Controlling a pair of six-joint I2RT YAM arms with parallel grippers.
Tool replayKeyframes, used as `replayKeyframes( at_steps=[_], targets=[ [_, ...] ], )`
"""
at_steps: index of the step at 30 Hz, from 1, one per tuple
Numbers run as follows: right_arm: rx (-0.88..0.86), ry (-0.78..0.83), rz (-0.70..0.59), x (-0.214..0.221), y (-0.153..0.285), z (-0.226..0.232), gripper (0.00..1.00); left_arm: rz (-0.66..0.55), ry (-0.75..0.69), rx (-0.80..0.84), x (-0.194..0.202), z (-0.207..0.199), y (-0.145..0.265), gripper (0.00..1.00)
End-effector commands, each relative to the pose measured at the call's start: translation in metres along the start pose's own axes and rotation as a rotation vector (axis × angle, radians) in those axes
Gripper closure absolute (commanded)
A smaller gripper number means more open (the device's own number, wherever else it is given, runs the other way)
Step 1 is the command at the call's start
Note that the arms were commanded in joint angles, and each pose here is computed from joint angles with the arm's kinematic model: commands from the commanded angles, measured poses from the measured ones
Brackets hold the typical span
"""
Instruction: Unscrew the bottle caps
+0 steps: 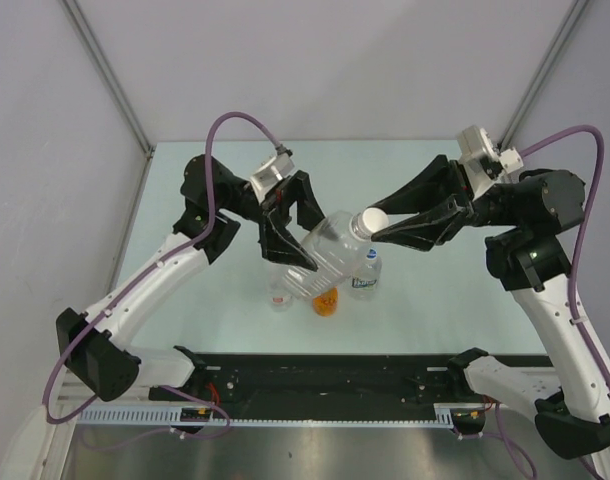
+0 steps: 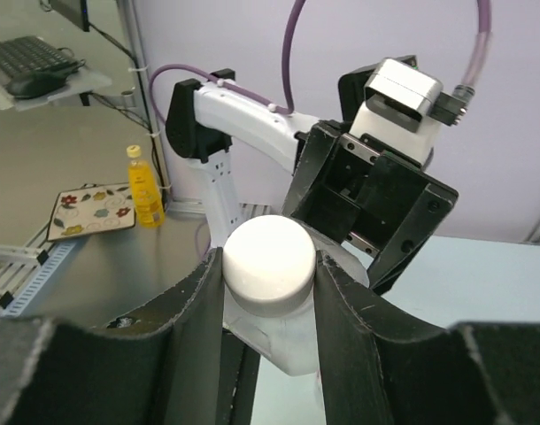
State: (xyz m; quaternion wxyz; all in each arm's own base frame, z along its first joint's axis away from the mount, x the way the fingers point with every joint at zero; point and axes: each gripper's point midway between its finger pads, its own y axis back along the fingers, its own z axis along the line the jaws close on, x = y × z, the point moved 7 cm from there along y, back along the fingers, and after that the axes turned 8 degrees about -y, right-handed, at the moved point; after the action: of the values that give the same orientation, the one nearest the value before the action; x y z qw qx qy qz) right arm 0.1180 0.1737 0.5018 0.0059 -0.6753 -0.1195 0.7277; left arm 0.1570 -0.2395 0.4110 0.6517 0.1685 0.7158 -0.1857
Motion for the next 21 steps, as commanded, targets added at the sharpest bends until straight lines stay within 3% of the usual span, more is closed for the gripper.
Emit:
replayKeyframes(
  at_steps=[1,7,13,14,18,21],
  targets=[
    [-0.01,0.024,-0.048,-0.021,0.007,0.03,1.0,-0.076,-0.049,-0.178,-0.011,0.02,0.011,1.0],
    [0.139,0.049,-0.165,-0.038,0.014,0.025,1.0,-0.078,-0.047,-0.26,-0.008,0.026,0.016,1.0],
    [0.763,0.034,-0.365,-0.045,0.053,-0.022,1.0,-0.098,-0.098,-0.481,-0.015,0.033,0.031,1.0],
    [0.968,-0.023,-0.402,-0.04,0.069,-0.039,1.0,-0.097,-0.102,-0.515,-0.014,0.034,0.033,1.0],
    [1.448,-0.172,-0.315,0.009,0.112,-0.098,1.0,-0.107,-0.14,-0.768,-0.019,0.045,0.049,1.0],
    [1.665,-0.248,-0.241,0.058,0.135,-0.126,1.0,-0.17,-0.216,-0.94,-0.031,0.04,0.062,1.0]
  ],
)
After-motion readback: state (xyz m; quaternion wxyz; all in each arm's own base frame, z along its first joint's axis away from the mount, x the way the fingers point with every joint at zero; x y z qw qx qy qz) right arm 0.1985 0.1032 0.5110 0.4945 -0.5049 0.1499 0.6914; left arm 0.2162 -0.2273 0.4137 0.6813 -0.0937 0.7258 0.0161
